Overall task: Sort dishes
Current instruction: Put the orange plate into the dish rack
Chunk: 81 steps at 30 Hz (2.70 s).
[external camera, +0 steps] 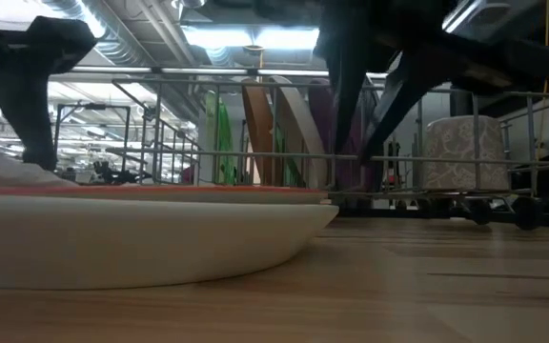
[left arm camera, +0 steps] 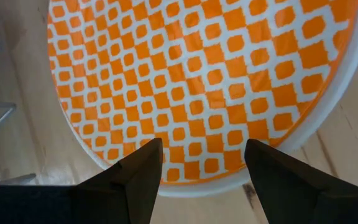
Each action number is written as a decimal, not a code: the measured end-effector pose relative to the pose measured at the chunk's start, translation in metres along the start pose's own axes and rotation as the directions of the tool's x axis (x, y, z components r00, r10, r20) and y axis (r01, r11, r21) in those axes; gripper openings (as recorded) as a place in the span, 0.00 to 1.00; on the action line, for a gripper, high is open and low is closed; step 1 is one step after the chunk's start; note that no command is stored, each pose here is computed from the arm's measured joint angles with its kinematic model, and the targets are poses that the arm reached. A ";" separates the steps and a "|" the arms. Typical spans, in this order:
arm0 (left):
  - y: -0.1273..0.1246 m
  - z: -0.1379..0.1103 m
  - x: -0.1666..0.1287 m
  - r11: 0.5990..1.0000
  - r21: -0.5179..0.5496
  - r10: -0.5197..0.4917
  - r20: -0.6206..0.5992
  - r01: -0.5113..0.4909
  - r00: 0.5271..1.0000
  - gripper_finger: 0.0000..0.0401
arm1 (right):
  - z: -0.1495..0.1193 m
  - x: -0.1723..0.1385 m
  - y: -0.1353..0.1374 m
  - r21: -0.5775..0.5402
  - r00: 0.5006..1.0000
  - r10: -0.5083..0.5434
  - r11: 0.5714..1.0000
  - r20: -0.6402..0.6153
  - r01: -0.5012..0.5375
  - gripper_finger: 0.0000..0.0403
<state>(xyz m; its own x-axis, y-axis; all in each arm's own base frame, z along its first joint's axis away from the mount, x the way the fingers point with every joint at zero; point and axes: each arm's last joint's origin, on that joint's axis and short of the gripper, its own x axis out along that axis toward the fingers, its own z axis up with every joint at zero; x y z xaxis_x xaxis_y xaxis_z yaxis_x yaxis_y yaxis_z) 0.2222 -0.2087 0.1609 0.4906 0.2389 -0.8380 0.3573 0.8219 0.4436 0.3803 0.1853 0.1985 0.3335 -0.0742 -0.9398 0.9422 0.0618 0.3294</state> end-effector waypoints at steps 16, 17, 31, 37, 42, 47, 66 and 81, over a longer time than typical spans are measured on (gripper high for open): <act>0.014 0.009 0.022 1.000 0.030 -0.007 -0.004 0.007 1.000 0.56 | 0.003 0.018 0.003 0.011 1.000 -0.018 1.000 -0.009 0.018 0.20; 0.014 0.010 0.025 0.999 0.036 -0.007 0.000 0.007 1.000 0.56 | 0.003 0.018 0.003 0.011 1.000 -0.018 1.000 -0.010 0.018 0.20; 0.016 0.016 0.038 0.996 0.091 -0.012 0.026 0.010 1.000 0.56 | 0.002 0.018 0.007 -0.002 1.000 0.026 1.000 -0.014 -0.026 0.20; 0.023 0.019 0.043 0.995 0.103 -0.019 0.039 0.014 0.999 0.56 | 0.000 0.018 0.008 0.001 0.999 0.039 0.999 -0.033 -0.039 0.20; 0.030 0.022 0.047 0.997 0.071 -0.018 0.050 0.015 0.999 0.56 | -0.001 0.018 0.010 0.002 0.997 0.050 0.999 -0.057 -0.050 0.20; 0.034 0.023 0.049 0.997 0.074 -0.015 0.052 0.011 0.999 0.56 | -0.004 0.018 0.011 -0.024 0.991 0.052 0.998 -0.125 -0.055 0.20; 0.032 0.023 0.048 0.997 0.075 -0.019 0.059 0.015 0.998 0.56 | -0.003 0.031 0.008 0.106 0.986 0.163 0.981 -0.028 -0.159 0.20; 0.031 0.024 0.047 0.996 0.087 -0.036 0.070 0.030 0.997 0.56 | -0.005 0.039 0.013 -0.034 0.965 0.252 0.967 -0.069 -0.254 0.20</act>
<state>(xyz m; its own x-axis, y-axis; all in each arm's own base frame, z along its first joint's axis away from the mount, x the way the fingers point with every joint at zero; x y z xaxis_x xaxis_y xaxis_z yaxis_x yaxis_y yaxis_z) 0.2757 -0.1842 0.1430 0.5315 0.1725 -0.8293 0.4401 0.7803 0.4443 0.4050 0.1883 0.1659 0.5566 0.0124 -0.8307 0.8247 0.1123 0.5543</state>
